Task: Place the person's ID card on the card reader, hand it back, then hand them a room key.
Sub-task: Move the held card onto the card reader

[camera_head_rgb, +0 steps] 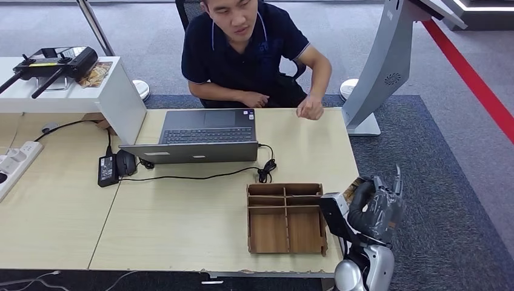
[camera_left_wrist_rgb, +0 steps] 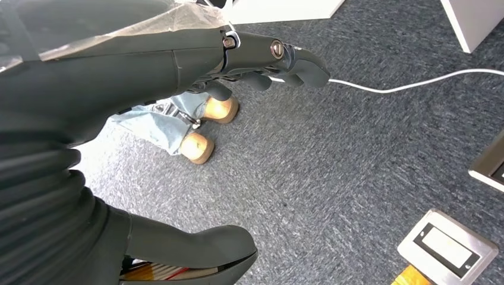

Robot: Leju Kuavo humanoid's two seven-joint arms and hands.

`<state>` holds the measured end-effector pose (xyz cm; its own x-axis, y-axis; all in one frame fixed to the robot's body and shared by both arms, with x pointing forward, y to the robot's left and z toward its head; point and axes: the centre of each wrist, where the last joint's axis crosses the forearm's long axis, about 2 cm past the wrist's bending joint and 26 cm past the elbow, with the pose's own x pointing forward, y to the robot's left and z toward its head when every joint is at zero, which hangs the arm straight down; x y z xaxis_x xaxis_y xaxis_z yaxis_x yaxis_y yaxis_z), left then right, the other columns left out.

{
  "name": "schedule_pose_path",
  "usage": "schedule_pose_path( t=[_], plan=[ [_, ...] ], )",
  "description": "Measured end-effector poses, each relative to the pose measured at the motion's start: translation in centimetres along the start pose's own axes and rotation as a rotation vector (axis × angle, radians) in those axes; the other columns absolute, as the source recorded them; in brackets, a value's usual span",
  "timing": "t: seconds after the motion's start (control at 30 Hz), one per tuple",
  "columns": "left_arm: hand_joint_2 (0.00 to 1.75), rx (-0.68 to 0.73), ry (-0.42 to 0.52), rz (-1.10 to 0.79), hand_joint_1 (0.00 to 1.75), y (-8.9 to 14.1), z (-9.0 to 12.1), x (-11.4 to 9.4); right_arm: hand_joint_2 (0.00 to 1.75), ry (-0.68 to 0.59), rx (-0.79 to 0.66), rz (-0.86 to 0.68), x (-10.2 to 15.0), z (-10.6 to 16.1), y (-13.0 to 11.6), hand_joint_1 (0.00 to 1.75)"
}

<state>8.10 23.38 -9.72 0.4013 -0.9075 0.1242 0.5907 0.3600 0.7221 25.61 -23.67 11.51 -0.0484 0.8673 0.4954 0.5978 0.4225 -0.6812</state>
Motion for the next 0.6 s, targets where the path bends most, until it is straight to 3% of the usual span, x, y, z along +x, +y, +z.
schedule_pose_path(
  t=[0.6],
  plan=[
    [1.75,0.0,-0.004,0.001,0.0,0.0,0.0,0.0,1.75,0.004,0.006,0.004,-0.15,0.12,-0.03,1.75]
  ],
)
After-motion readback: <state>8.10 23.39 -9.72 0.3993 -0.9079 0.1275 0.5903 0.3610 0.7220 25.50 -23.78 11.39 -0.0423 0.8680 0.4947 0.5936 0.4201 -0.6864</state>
